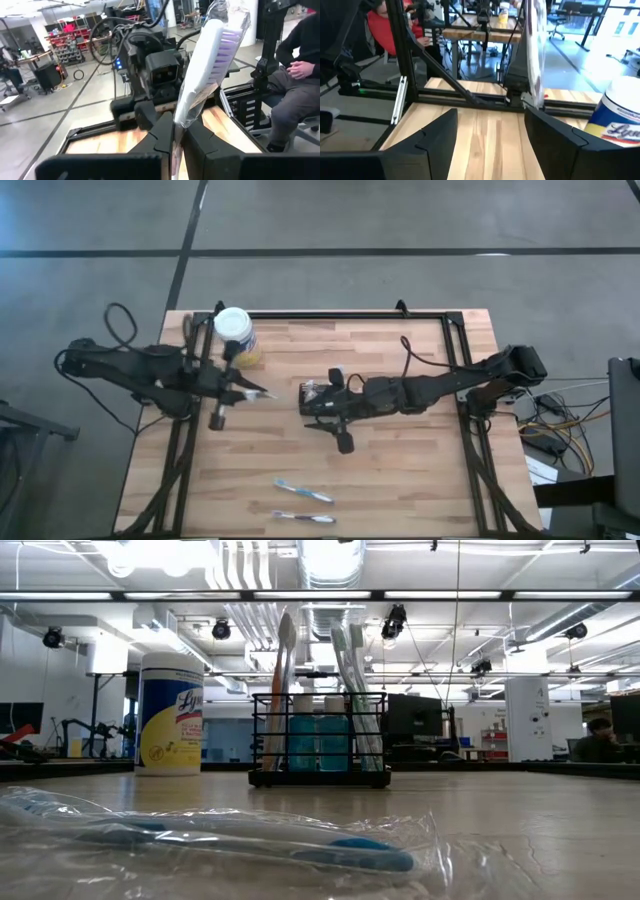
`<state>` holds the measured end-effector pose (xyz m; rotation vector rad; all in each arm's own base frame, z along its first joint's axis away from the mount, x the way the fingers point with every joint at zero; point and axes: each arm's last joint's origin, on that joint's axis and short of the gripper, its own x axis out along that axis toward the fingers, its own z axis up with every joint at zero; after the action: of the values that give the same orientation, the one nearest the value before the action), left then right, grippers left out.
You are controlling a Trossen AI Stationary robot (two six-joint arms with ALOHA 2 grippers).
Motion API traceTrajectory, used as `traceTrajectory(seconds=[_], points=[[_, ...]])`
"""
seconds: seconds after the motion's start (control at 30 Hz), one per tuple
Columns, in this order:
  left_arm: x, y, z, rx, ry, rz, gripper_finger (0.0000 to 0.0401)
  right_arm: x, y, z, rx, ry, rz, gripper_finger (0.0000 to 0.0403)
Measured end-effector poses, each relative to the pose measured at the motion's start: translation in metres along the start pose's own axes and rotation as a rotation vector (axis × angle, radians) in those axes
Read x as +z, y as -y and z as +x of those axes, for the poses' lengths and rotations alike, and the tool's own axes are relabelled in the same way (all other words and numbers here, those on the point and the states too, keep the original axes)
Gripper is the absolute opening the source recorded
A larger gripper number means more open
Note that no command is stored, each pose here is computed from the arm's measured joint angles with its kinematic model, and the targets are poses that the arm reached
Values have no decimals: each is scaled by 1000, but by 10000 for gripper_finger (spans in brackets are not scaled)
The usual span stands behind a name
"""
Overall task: Pick & Place toothbrushing station
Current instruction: Put the top purple toothbrush into the wire organizer
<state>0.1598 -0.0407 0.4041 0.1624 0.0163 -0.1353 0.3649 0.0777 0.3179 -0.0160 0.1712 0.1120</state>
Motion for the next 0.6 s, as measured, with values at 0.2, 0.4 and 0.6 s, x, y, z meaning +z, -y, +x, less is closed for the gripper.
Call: traceTrajectory(seconds=[0.2, 0.4, 0.6], points=[[-13, -3, -35, -1, -82, -19, 22, 11, -5, -20, 20, 19, -29, 213], [-47, 0, -49, 4, -108, -69, 22, 8, -2, -51, 20, 47, -35, 145], [-79, 0, -69, 82, 69, -103, 22, -12, 3, -89, 27, 157, 2, 55]])
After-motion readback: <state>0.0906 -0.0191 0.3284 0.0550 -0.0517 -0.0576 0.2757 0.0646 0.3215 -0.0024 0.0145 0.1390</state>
